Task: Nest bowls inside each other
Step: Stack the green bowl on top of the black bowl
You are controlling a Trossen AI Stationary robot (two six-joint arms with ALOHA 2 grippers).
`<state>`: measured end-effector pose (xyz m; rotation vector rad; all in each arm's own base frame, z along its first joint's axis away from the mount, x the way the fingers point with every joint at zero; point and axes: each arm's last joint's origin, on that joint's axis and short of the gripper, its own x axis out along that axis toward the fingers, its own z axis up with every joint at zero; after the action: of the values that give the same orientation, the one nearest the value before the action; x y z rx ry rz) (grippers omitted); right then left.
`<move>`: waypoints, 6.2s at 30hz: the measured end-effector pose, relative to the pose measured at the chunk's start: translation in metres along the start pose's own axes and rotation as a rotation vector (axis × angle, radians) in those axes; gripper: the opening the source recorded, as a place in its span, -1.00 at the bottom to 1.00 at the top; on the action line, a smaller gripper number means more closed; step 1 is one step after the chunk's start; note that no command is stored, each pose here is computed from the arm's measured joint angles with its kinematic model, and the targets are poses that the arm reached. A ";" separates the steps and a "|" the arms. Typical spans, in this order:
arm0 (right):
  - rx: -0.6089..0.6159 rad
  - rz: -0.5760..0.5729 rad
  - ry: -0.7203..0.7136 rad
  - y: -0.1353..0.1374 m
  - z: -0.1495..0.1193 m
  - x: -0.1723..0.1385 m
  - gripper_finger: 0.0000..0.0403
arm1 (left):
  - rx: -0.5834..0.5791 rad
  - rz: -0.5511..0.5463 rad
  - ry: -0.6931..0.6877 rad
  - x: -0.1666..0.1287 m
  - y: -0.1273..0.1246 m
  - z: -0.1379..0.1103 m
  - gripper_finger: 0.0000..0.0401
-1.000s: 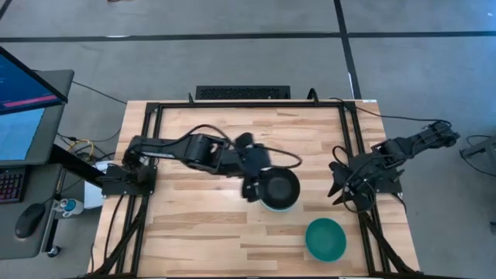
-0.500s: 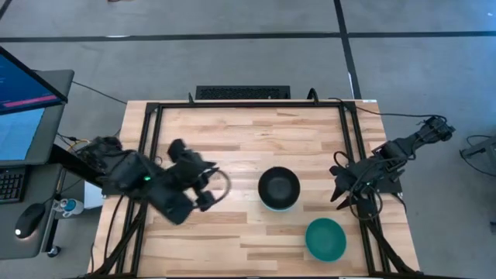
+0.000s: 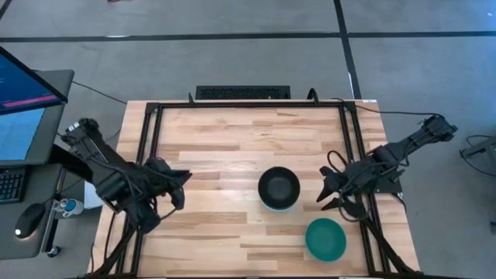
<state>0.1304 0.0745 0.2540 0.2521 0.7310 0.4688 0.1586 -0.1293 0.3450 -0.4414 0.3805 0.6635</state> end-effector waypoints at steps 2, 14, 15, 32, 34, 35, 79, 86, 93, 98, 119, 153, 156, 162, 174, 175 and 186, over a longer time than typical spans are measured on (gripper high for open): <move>0.004 -0.008 0.020 -0.001 0.001 0.006 -0.12 | -0.043 -0.054 0.018 0.008 0.005 -0.015 -0.73; 0.021 -0.011 0.049 -0.001 0.008 0.039 -0.12 | -0.040 -0.396 0.071 0.066 0.019 -0.066 -0.73; 0.019 -0.007 0.046 0.000 0.008 0.040 -0.12 | -0.030 -0.436 0.083 0.071 0.020 -0.068 -0.73; 0.225 -0.008 0.152 -0.002 -0.001 0.039 -0.12 | 0.206 -0.804 0.075 0.145 0.039 -0.046 -0.73; 0.250 -0.010 0.152 -0.002 -0.001 0.039 -0.12 | 0.227 -0.830 0.073 0.153 0.039 -0.045 -0.73; 0.259 -0.010 0.152 -0.002 -0.001 0.039 -0.12 | 0.234 -0.849 0.067 0.157 0.040 -0.044 -0.73; 0.296 -0.048 0.538 -0.005 -0.031 0.064 -0.12 | 0.135 -0.910 0.057 0.178 0.043 -0.034 -0.73; 0.299 -0.035 0.548 -0.005 -0.031 0.067 -0.12 | 0.129 -0.909 0.060 0.178 0.043 -0.034 -0.73; 0.312 -0.040 0.512 -0.003 -0.029 0.069 -0.12 | 0.126 -0.904 0.051 0.178 0.043 -0.034 -0.73; 0.300 -0.078 0.490 -0.004 -0.028 0.069 -0.12 | 0.125 -0.899 0.046 0.178 0.043 -0.033 -0.73; 0.253 -0.127 0.565 -0.007 -0.039 0.100 -0.17 | 0.116 -0.908 0.029 0.177 0.042 -0.032 -0.73; 0.166 -0.419 0.526 0.023 0.037 0.055 -0.95 | 0.077 -0.890 0.007 0.177 0.042 -0.029 -0.73; 0.154 -0.499 0.511 0.025 0.053 0.040 -0.95 | 0.077 -0.890 0.007 0.177 0.042 -0.029 -0.73; 0.156 -0.594 0.353 0.027 0.096 0.011 -0.95 | 0.066 -0.890 0.011 0.177 0.042 -0.029 -0.73; 0.114 -0.748 0.120 0.011 0.143 -0.020 -0.95 | 0.060 -0.898 0.007 0.176 0.041 -0.028 -0.73; 0.106 -0.756 0.117 0.008 0.145 -0.017 -0.95 | 0.067 -0.899 0.004 0.176 0.041 -0.028 -0.73; 0.020 -0.759 0.304 -0.033 0.155 0.039 -0.95 | 0.081 -0.939 -0.082 0.169 0.040 -0.019 -0.73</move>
<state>0.2735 0.0557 0.3307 -0.0916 1.0600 -0.2306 0.2511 -0.0258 0.2387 -0.4562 0.0890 -0.2460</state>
